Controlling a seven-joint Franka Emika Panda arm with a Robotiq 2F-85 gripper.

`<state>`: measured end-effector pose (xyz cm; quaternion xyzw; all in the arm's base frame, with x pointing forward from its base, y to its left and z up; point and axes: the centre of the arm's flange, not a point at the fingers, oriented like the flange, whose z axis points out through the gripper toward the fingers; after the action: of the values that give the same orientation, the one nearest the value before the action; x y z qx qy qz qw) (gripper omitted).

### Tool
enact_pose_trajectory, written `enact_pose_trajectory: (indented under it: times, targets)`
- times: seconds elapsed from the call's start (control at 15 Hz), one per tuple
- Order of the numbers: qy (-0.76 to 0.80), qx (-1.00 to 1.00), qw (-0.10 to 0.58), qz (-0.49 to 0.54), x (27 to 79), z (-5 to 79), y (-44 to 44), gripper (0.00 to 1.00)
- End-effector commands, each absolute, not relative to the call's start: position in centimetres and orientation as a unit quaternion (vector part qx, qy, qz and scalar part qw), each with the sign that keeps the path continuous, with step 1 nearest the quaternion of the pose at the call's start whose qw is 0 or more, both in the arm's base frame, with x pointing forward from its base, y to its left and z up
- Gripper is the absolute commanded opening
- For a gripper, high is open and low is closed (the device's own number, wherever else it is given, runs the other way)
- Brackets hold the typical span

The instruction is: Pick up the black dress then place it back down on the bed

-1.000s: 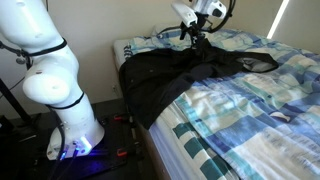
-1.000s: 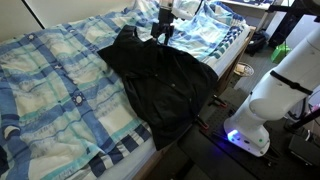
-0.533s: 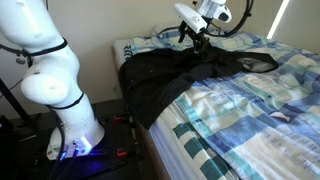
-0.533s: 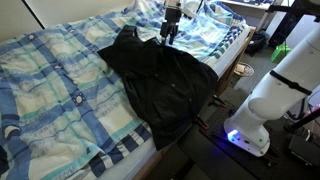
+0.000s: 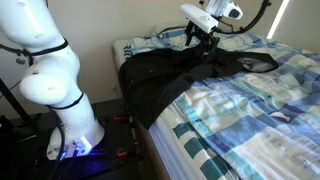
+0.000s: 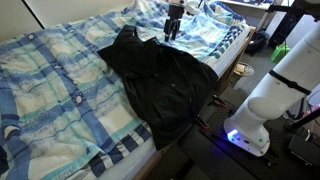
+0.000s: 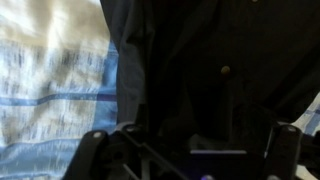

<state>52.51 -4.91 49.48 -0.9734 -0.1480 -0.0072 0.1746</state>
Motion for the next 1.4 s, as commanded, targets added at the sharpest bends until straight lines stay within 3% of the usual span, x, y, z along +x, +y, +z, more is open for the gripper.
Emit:
enact_pose_trajectory:
  times: [0.0,0.47,1.33]
  targets:
    - [-0.164,-0.972,0.168,-0.005,52.4,49.1,-4.2,1.00]
    - [-0.319,-0.934,0.157,-0.028,53.8,48.3,-3.7,1.00]
    - [-0.304,-0.930,0.198,-0.054,60.2,40.1,-5.7,1.00]
